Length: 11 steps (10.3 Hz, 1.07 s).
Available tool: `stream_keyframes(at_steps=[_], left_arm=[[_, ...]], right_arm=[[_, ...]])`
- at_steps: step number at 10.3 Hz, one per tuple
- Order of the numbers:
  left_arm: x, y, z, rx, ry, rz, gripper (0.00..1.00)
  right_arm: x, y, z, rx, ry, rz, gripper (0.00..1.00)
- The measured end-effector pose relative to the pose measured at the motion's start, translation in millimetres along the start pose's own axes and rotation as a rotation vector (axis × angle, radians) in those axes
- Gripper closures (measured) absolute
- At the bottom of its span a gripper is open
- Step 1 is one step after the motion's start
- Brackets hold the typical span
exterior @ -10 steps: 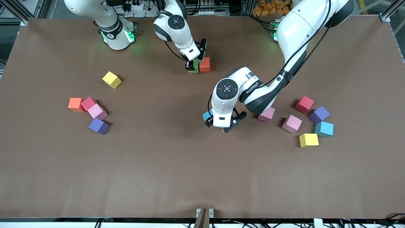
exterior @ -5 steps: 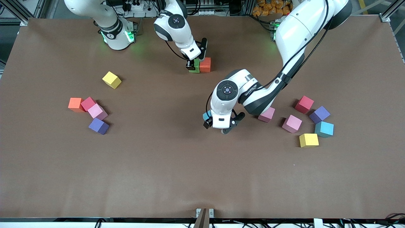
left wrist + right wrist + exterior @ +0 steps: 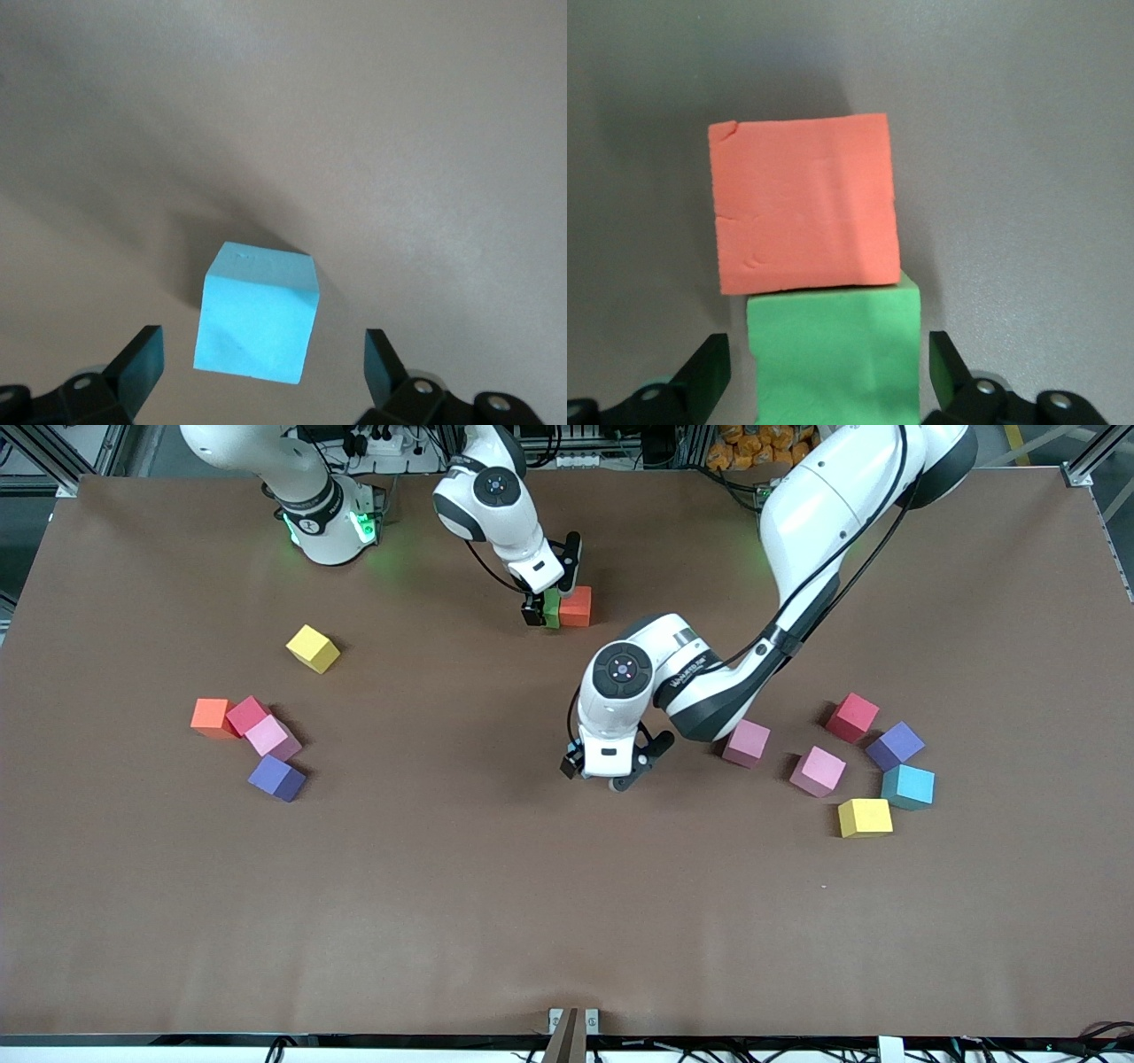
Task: Form number 2 with 11 blocks
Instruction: 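Set green beside orange with the right gripper while the left gripper grasps cyan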
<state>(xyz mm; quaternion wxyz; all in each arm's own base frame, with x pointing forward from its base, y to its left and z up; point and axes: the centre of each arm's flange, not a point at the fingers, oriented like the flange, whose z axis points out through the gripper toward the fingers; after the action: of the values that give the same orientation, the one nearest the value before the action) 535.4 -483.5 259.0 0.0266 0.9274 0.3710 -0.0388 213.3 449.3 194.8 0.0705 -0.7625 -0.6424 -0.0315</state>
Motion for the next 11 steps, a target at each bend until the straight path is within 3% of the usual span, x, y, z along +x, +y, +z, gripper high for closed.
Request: stream_keyframes(at_steps=[4,11], left_arm=[[2,-1,11,0.014,-0.005,-0.003,0.00],[-1,-5,34,0.048,0.005,0.002,0.00]], right_arm=[[6,11,-10,-0.015,0.022,0.020,0.00],[-2,36,-61,0.012,-0.073,0.066,0.00]])
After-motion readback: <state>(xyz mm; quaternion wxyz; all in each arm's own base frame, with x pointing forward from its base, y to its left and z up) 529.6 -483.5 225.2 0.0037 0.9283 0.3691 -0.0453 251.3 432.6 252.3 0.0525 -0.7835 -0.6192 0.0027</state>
